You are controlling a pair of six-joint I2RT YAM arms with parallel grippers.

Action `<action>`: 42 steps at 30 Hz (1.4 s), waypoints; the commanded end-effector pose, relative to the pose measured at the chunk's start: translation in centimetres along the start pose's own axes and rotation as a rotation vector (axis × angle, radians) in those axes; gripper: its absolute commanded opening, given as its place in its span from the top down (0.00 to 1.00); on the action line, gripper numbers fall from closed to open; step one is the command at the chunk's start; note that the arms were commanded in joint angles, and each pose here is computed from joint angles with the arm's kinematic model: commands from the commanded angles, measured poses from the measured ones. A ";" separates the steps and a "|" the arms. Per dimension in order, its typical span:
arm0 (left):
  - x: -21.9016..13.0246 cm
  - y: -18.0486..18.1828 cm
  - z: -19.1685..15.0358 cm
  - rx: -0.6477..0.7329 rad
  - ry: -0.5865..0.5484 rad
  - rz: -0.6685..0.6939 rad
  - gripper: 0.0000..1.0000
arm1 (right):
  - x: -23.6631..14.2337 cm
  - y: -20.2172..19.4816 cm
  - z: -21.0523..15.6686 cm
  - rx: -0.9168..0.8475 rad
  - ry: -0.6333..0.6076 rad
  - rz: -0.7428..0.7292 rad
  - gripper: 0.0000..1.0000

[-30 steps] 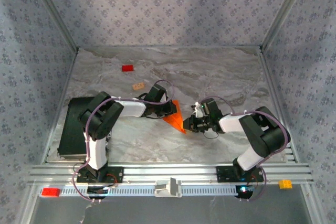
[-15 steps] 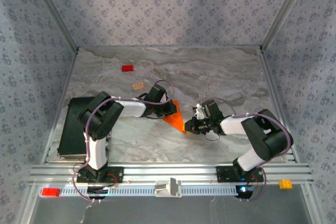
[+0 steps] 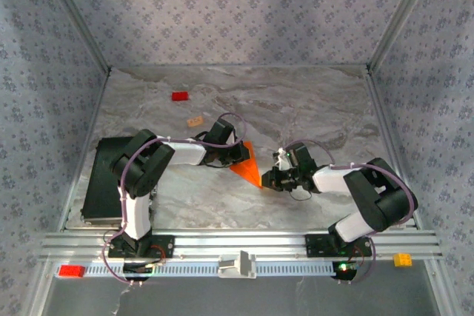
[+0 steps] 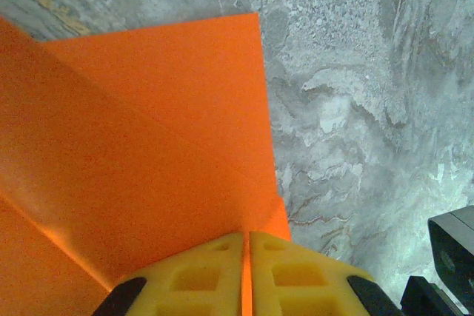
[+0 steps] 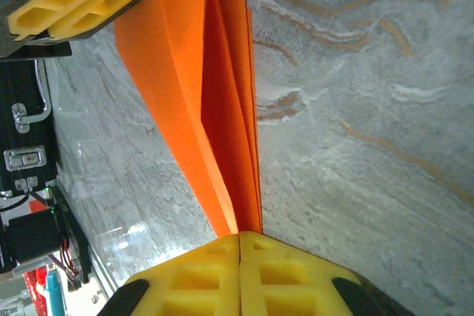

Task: Fold a paper plane with a square sheet of paper (pick it up from the middle)
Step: Fourth fold the wing at the center of the table.

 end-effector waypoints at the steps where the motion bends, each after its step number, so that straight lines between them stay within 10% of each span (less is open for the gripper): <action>1: 0.7 2.1 -0.7 -0.020 0.030 0.067 0.89 | -0.1 -2.8 -4.5 0.136 0.162 -0.142 0.95; 42: 0.7 2.2 -0.8 -0.024 0.031 0.066 0.90 | -0.9 -2.7 -5.3 0.120 0.179 -0.219 0.92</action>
Point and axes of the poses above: each hand's point on the last joint's axis, 136 mm out from that joint toward the fingers, its own x axis out along the fingers, its own y axis along the line the jaws close on, z = x × y, the point moved 6 cm from there along -x, back along the fingers, and after that the axes turned 12 degrees about -x, right-handed, at the moved point
